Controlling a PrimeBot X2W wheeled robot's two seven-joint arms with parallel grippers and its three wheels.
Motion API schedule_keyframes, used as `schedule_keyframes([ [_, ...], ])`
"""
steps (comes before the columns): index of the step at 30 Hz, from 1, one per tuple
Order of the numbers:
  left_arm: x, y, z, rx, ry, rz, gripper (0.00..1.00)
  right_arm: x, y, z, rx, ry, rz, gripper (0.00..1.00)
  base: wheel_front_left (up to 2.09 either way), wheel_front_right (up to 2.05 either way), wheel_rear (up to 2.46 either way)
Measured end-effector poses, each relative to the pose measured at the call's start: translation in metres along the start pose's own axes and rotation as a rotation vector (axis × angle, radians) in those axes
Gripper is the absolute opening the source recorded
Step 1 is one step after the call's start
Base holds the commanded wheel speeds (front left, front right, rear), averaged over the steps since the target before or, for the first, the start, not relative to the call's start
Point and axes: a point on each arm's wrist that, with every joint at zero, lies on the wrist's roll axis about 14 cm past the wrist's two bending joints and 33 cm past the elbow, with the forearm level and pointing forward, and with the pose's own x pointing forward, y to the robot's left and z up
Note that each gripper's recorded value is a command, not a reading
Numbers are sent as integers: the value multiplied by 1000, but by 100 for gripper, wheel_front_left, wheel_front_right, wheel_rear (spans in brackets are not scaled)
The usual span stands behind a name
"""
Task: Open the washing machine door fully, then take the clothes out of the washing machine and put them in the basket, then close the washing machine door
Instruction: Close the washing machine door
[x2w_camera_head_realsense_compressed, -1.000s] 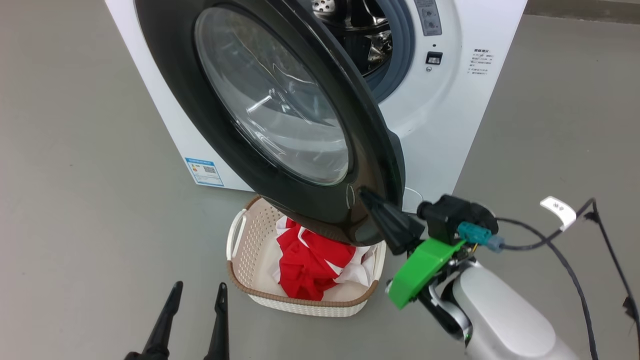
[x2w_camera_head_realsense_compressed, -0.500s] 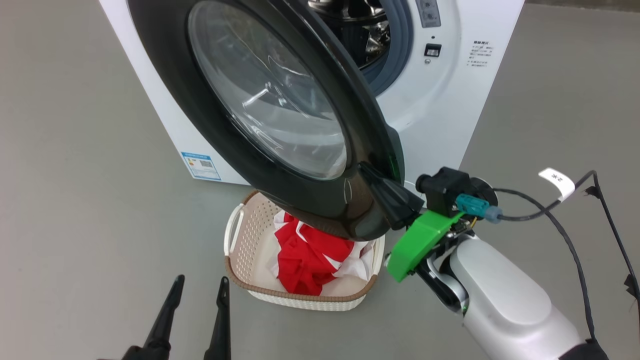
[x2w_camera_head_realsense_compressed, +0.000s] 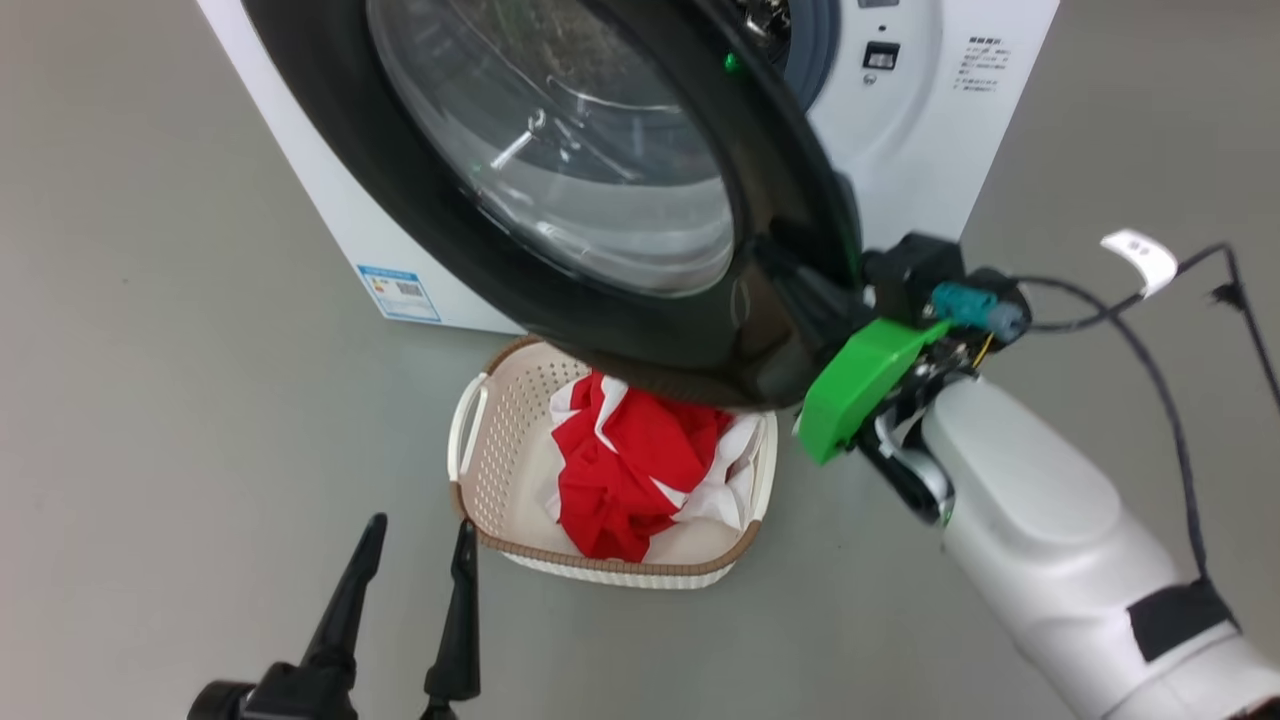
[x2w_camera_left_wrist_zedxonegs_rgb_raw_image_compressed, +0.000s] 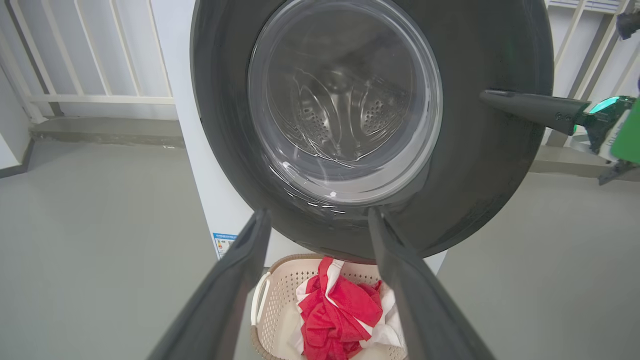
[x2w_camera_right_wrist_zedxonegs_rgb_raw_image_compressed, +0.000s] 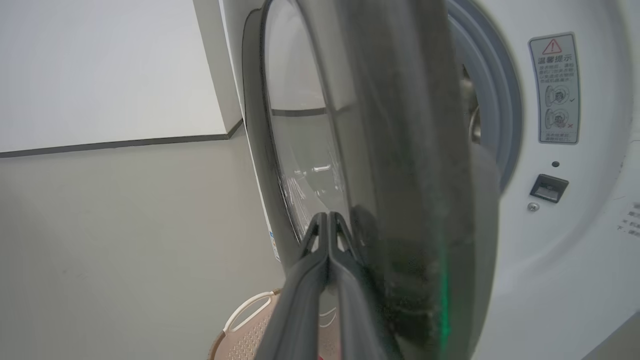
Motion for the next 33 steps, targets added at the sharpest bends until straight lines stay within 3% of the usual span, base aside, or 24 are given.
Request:
schedule_keyframes([
  [22,39,-14,-16,-18,25,-30,100,64,-94,19,6,-30,-148,0,0,0,0],
  [33,49,-17,-24,-13,40,-41,100,73,-131,32,37,-94,-223,0,0,0,0],
])
